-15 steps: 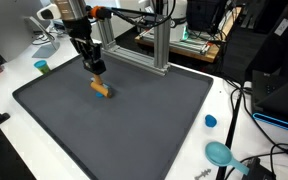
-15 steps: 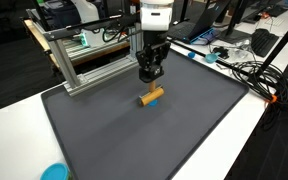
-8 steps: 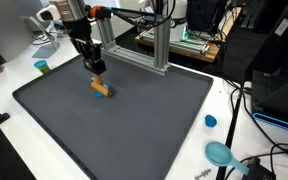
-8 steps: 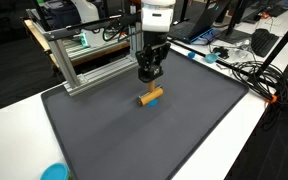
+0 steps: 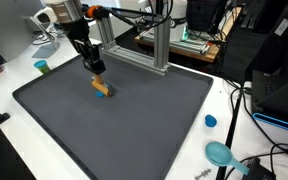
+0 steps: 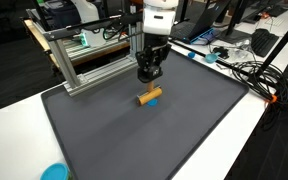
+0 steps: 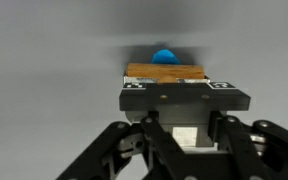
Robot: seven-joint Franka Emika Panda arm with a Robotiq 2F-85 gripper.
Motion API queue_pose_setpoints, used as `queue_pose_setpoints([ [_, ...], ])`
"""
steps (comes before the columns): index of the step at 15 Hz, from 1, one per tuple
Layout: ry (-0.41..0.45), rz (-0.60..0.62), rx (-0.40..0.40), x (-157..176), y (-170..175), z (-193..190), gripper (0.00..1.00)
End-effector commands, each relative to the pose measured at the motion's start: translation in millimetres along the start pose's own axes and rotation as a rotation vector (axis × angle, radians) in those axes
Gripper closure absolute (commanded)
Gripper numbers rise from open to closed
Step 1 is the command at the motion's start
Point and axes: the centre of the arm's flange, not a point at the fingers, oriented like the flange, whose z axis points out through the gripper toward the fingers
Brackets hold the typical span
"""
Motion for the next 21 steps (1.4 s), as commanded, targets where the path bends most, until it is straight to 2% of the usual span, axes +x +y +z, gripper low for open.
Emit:
queue_pose_setpoints([
  [1,-0.111,0.007,-0.067,-4.4,9.9,33.8,0.78],
  [21,-0.257,0.002,-0.060,1.5,17.7,42.7,0.78],
])
